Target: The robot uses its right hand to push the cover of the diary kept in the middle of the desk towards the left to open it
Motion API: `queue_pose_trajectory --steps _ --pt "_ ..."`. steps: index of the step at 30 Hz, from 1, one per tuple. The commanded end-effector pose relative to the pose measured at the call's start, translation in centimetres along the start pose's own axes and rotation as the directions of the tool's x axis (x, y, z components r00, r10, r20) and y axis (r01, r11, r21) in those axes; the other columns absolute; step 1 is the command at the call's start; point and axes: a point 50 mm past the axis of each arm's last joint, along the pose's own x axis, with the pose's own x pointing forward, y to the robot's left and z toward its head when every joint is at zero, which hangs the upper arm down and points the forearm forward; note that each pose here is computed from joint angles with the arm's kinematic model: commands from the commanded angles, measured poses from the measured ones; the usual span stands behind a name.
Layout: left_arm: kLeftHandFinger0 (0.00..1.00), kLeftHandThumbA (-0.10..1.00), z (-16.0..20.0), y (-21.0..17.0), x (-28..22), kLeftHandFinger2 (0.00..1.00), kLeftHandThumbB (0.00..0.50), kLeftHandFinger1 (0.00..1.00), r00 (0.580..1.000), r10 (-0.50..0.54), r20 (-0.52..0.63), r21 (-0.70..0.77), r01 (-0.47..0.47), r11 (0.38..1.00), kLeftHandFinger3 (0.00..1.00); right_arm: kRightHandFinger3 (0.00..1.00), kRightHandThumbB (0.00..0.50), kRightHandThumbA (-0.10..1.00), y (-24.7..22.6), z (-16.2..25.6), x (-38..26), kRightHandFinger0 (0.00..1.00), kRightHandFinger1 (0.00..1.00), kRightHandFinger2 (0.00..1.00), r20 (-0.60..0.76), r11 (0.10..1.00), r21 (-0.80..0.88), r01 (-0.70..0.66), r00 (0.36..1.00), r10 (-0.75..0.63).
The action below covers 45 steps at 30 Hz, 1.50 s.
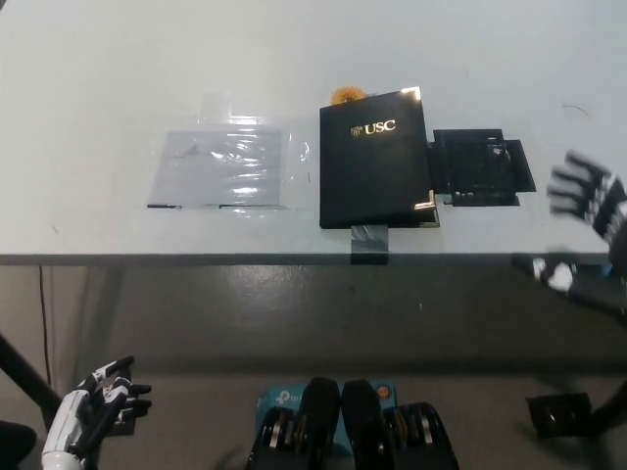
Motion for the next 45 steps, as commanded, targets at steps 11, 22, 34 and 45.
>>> queue_pose_trajectory --steps 11,22,34,45 --pt "0.61 0.55 0.7 -0.1 -0.5 0.51 0.273 0.48 1.000 -0.010 0.029 0.002 0.010 1.000 0.74 1.00 0.090 1.00 1.8 0.7 9.6 1.00 1.00 1.00 -0.251 0.719 0.563 0.408 0.913 -0.322" --pt "0.61 0.56 0.9 -0.4 -0.3 0.53 0.290 0.50 0.999 -0.022 0.039 0.010 0.022 1.000 0.75 1.00 0.085 1.00 6.4 -4.5 11.5 1.00 1.00 1.00 -0.510 0.348 0.751 0.562 0.827 -0.235" --pt "0.60 0.56 1.2 -1.1 -0.1 0.50 0.267 0.50 0.998 -0.034 0.044 0.013 0.033 0.999 0.74 1.00 0.117 1.00 11.8 -8.5 10.1 0.98 1.00 1.00 -0.555 0.308 0.764 0.567 0.821 -0.136" --pt "0.59 0.55 0.1 -0.9 -0.7 0.49 0.275 0.49 0.999 -0.029 0.024 0.014 0.029 0.999 0.74 0.95 0.148 1.00 14.5 -7.0 11.2 0.85 0.90 0.89 -0.496 0.456 0.766 0.453 0.868 -0.029"
